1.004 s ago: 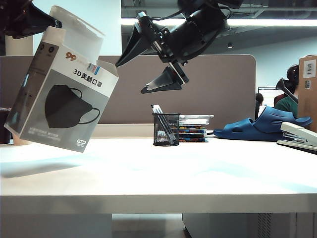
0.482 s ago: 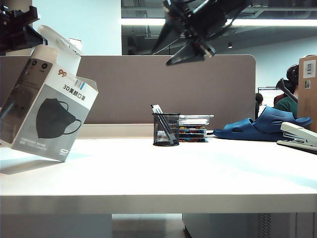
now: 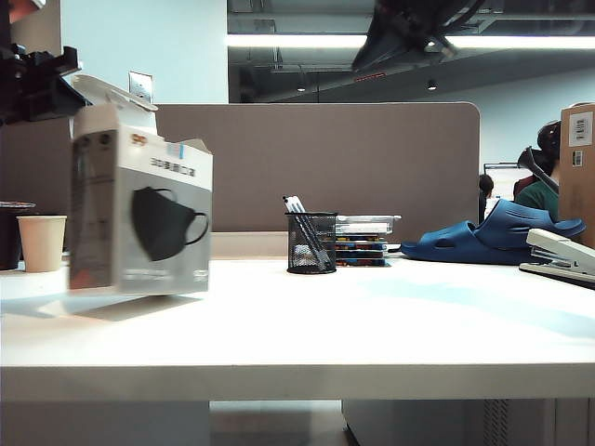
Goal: Put the mask into the mask box.
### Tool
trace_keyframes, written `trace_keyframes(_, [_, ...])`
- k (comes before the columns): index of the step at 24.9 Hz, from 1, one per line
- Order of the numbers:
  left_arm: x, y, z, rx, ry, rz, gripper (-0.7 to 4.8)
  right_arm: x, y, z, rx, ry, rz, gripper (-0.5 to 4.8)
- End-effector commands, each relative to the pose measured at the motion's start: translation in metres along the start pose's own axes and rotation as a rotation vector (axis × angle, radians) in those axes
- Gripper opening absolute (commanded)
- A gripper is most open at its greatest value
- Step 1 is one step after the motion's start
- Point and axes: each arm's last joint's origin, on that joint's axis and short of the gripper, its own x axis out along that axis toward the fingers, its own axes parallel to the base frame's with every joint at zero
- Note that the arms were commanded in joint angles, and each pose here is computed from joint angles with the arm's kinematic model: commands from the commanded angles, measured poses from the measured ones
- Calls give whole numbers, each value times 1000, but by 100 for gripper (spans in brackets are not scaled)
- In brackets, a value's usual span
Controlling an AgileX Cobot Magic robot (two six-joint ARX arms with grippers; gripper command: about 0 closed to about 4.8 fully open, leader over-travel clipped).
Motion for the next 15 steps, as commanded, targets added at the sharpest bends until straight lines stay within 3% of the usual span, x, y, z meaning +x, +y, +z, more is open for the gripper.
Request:
trace_keyframes(1, [0,0,-4,26,37,-4,3,-23,4,16,-91,-74,-112,-8])
trace_keyframes(3, [0,0,-5,19,50,-29,106,-37,7,22,-127,-104,-155,-8])
trace_keyframes(4, [0,0,-5,18,51,-31,188,-42,10,25,-133,-117,-169,-8])
trace_keyframes(5, [0,0,-5,18,51,-32,333,-50,13,29,-154,-135,-190,-8])
trace_keyframes(7, [0,0,-5,13,51,-31,433,-61,15,33,-164,-158,-215,-8])
trace_keyframes(11, [-2,-3,0,16,36,-59,436,-81,18,40,-171,-197,-240,-8])
trace_keyframes(15, [-15,-11,24,52,-33,-111,436,-104,17,45,-164,-220,-310,-8])
